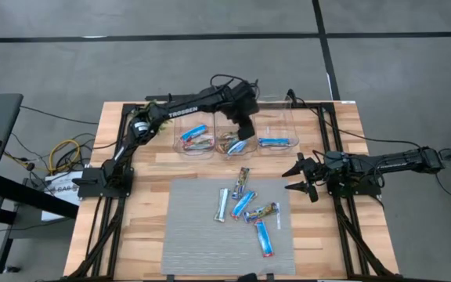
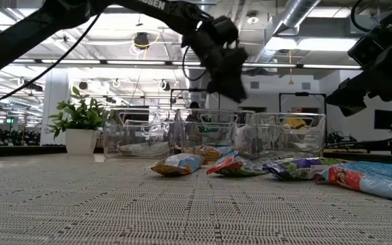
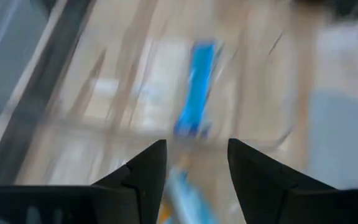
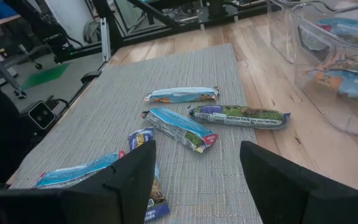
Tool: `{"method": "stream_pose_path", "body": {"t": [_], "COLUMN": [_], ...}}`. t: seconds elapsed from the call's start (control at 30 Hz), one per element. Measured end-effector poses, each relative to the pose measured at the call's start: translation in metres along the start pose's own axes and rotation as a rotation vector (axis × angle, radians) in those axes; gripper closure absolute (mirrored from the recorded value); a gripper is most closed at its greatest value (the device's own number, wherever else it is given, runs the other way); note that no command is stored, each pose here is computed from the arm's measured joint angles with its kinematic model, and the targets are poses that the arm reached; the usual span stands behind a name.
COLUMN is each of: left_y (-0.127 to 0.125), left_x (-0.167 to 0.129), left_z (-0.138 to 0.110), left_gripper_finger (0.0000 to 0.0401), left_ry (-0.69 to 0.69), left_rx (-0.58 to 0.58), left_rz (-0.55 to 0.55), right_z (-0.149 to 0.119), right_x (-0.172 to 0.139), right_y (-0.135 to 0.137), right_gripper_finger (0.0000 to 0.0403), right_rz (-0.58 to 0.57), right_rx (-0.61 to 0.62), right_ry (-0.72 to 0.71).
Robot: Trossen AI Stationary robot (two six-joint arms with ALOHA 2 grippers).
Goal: Pick and place Granola Bars by type
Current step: Put the yellow granola bar into the middle transparent bin
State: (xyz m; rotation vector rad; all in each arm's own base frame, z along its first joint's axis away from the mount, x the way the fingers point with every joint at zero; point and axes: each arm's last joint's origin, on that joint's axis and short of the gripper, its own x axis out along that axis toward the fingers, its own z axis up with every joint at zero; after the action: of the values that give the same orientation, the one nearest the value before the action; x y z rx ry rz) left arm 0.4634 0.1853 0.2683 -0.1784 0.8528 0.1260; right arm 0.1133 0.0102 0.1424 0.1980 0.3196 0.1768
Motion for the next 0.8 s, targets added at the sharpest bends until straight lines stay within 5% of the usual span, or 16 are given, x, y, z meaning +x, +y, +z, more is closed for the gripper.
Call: {"method": "stream_pose_path", "body": {"t": [0.47,0.8], "left_y": [-0.038,-0.079], "left_x": [-0.016,-0.017], "left_z": [0.060,0.064], "left_gripper_finger": [0.0239,0.0239], "left_ry": [-0.606,-0.630], "left_rx": [0.049,0.129], "left_rz": [-0.362,-0.594], "right_z": [0.000,0.000], "right_x": [0.000,0.000], "right_y": [0.000,0.000], "right_gripper_finger": [0.0177,0.0177], "right_rz": [0.000,0.000], "right_rx": [0.000,0.000], "right_ry": [0.001,0.000]}}
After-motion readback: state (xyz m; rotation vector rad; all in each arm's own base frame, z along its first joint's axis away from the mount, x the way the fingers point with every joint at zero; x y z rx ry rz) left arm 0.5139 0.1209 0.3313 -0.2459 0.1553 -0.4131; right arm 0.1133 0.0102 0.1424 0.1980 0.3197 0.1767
